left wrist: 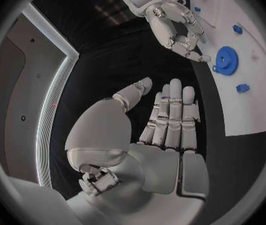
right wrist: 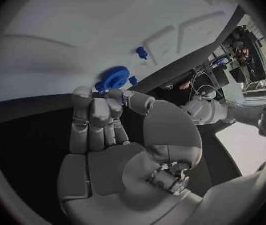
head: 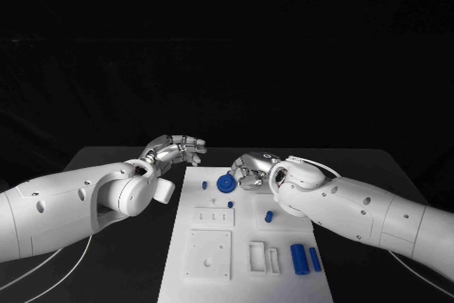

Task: Assemble the parts on the task board

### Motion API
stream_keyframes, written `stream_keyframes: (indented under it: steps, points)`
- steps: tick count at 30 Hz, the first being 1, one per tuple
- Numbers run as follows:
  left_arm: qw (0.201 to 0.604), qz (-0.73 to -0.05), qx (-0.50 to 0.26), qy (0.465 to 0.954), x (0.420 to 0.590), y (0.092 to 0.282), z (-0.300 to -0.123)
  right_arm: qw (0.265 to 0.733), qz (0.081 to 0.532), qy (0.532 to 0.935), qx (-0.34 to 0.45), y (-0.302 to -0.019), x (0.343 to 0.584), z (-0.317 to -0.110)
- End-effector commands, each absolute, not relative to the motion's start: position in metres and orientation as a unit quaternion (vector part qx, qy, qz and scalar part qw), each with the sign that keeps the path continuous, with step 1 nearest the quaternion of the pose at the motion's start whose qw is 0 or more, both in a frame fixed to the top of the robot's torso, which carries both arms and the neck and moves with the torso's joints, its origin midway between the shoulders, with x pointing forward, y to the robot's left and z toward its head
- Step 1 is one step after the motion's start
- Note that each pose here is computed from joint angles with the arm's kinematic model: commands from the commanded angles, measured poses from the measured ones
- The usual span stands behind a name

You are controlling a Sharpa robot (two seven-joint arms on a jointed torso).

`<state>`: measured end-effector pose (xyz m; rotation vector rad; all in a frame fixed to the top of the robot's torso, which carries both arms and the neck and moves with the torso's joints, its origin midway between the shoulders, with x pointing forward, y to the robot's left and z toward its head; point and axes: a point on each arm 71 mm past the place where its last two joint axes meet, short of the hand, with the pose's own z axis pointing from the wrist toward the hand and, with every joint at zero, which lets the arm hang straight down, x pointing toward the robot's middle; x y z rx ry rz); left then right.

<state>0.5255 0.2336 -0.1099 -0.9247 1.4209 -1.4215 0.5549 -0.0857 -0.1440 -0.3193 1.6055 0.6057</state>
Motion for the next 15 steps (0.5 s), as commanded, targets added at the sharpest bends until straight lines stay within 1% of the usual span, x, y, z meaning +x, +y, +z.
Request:
stream_keyframes:
  steps: [1, 15]
  points:
    - [0.448, -0.580, -0.367, 0.573, 0.525, 0.231, -0.108, 0.633, 0.248, 0.717, -0.158, -0.082, 0.554, -0.148]
    - [0.448, -0.580, -0.367, 0.573, 0.525, 0.230, -0.108, 0.626, 0.230, 0.727, -0.166, -0.078, 0.556, -0.158]
